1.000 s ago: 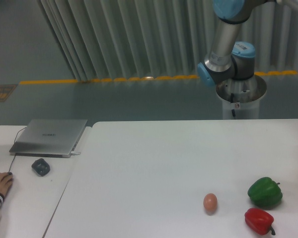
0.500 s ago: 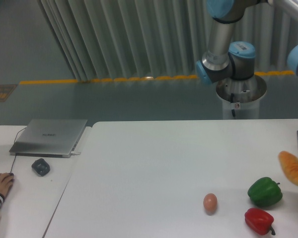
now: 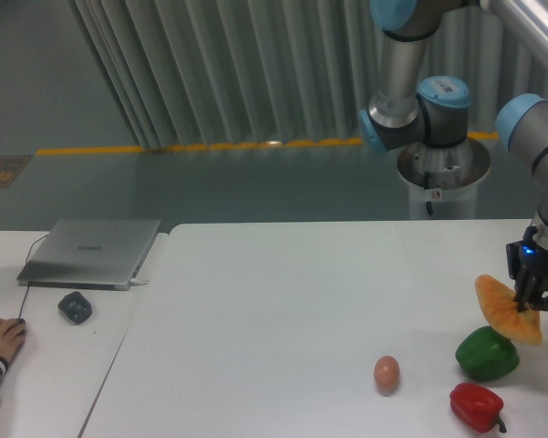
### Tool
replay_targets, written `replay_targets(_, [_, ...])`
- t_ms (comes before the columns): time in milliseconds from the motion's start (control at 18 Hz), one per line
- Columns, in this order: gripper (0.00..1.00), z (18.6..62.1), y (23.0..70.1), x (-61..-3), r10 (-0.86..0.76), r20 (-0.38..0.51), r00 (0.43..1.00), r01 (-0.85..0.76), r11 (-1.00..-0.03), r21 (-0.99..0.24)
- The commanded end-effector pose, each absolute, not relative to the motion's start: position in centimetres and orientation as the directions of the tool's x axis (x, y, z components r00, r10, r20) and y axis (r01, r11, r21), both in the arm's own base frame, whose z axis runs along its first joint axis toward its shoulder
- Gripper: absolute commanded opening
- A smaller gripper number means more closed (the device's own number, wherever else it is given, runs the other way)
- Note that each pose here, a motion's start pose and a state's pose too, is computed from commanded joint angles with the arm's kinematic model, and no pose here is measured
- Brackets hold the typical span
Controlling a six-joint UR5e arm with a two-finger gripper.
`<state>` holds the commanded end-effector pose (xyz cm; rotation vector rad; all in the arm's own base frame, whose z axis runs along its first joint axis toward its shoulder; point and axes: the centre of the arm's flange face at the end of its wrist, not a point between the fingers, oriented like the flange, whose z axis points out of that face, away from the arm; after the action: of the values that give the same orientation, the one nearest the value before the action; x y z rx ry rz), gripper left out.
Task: Place the triangular bread on the table
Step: 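Bring the gripper holding the orange triangular bread back over the table, then lower the held bread onto the table beside the green pepper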
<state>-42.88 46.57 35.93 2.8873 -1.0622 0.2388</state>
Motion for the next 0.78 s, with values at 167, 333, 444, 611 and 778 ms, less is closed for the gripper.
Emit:
replay_targets(167, [0.03,34.5,46.5,-41.8,-0.659,0.191,0.727,-0.679,-0.732,0.061])
replay_targets(333, [0.06,33.6,47.1,-40.2,-0.682,0.218,0.698,-0.715,-0.683,0.149])
replay_targets(444, [0.13,33.3,47.2,-40.2,-0.687,0.206,0.697,-0.717,-0.679,0.160])
replay_targets(611, [0.64,33.0,47.3,-40.2,-0.689,0.197,0.697,-0.716,-0.679,0.160])
replay_targets(778, [1.00,33.1,47.6,-40.4,-0.692,0.170,0.701,-0.713,-0.682,0.165])
